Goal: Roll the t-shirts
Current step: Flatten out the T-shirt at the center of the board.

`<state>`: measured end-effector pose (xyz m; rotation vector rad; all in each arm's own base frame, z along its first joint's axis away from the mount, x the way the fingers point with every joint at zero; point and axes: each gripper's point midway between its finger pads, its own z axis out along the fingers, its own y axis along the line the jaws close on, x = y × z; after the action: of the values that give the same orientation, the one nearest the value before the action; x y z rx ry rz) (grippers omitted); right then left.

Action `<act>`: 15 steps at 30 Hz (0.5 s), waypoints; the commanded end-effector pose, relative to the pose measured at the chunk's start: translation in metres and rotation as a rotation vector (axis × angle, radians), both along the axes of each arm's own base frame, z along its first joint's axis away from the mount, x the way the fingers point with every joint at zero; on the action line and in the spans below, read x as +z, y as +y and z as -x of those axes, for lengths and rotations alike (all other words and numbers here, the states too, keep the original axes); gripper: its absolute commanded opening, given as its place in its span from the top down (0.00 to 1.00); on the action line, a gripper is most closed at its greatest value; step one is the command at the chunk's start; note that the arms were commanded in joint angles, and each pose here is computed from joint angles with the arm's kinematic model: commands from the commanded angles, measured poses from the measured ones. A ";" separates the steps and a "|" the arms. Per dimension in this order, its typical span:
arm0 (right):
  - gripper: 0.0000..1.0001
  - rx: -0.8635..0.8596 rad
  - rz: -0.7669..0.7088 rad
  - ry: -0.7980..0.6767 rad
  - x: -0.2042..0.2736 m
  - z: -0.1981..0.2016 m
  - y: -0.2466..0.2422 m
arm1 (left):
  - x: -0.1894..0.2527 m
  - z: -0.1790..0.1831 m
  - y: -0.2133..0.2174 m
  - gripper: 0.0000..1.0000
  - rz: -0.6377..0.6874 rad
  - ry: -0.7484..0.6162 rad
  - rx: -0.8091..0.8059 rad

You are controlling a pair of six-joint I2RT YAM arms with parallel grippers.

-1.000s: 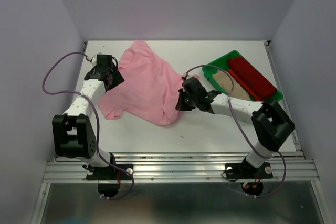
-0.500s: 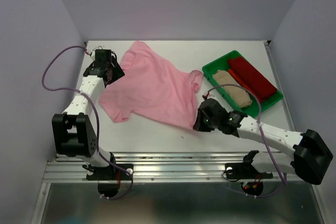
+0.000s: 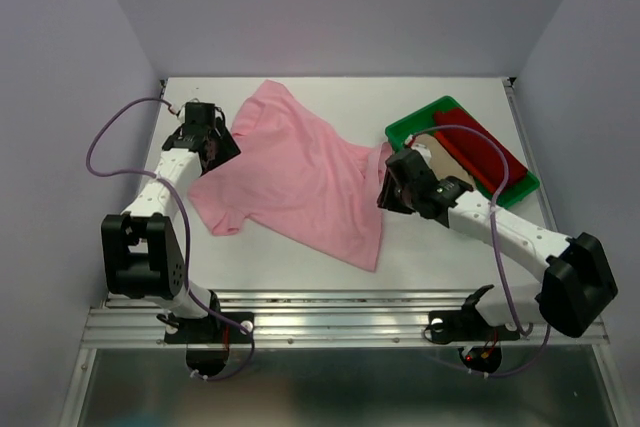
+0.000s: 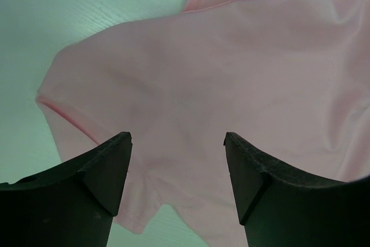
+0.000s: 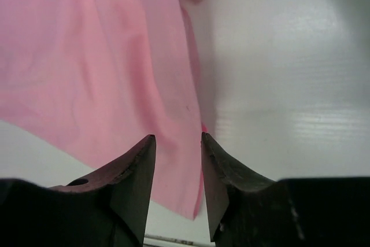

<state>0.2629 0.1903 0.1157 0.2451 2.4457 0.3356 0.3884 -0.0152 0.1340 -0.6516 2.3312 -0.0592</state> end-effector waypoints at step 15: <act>0.82 0.023 -0.006 -0.118 -0.010 -0.182 0.033 | -0.055 -0.028 -0.036 0.27 0.055 0.110 -0.099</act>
<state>0.4135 0.2324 0.1086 0.1754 2.3611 0.3483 0.3954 -0.0481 0.0653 -0.5803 2.5277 -0.1107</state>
